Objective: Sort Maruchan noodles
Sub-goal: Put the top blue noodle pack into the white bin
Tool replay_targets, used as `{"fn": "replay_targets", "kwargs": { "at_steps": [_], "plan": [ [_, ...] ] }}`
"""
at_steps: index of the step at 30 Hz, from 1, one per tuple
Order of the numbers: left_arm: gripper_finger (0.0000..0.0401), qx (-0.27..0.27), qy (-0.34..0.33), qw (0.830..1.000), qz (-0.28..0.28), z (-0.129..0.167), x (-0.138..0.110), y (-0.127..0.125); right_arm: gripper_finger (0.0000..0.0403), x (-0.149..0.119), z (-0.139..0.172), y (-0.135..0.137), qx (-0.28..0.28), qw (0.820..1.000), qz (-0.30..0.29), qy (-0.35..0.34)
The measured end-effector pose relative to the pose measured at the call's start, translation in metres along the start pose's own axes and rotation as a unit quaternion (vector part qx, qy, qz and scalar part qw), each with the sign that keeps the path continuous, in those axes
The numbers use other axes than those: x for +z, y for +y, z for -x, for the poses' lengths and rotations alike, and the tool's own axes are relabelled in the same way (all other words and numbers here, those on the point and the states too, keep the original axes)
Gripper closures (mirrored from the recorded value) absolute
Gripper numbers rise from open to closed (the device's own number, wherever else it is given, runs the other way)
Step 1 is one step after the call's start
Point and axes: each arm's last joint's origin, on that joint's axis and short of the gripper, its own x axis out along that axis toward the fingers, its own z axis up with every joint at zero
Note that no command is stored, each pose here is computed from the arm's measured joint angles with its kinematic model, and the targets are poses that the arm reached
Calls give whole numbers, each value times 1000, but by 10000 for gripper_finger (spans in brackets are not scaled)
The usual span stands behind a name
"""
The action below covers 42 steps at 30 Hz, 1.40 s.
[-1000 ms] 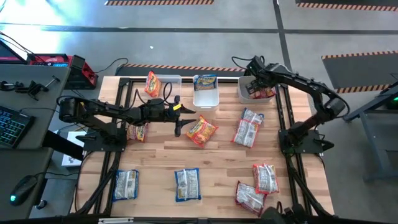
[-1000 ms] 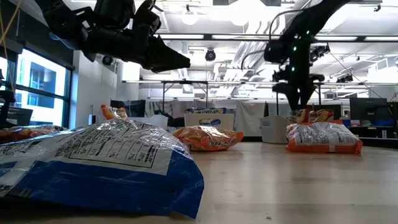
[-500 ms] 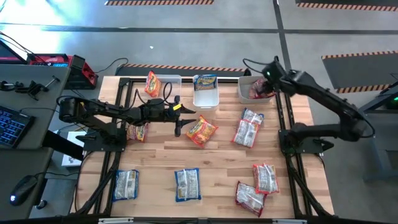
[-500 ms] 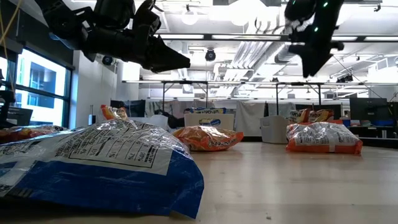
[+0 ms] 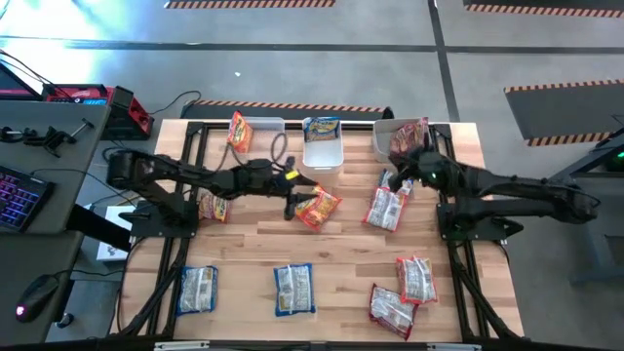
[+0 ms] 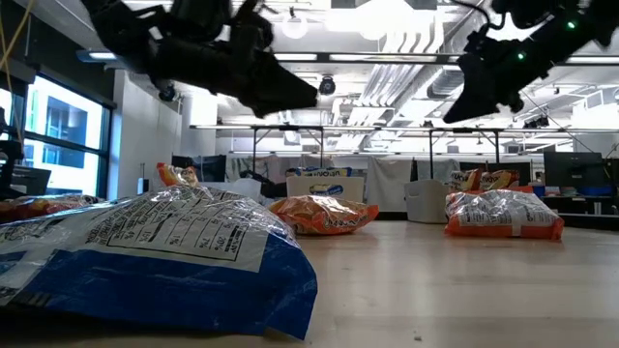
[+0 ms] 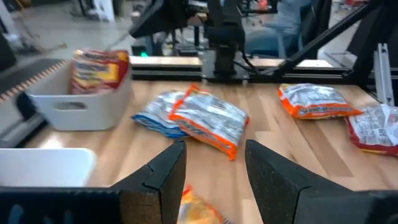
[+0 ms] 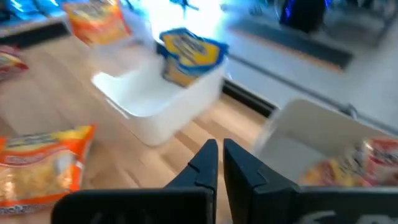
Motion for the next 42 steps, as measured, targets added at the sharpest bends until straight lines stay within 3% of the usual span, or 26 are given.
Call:
{"fn": "replay_targets", "kwargs": {
  "at_steps": [4, 12, 20, 27, 36, 42],
  "plan": [
    [247, -18, 25, 999, 36, -33, -5, -9, 398, -17, 0, 8, 22, 998, 22, -50],
    [244, -35, 86, 990, 106, -101, -13, -26, 402, -31, 2, 13, 27, 997, 55, -52],
    [189, -13, 130, 978, 163, -153, -14, -29, 402, -27, 6, 12, 19, 995, 71, -69],
    [148, -11, 140, 980, 140, -182, -26, -29, 402, -25, 9, 10, 21, 994, 73, -79],
    [148, -14, 150, 982, 118, -201, -42, -30, 402, -25, 9, 10, 22, 994, 74, -78],
    [148, -22, 140, 986, 84, -201, -37, -35, 402, -25, 9, 10, 22, 994, 73, -79]
  ]
}}
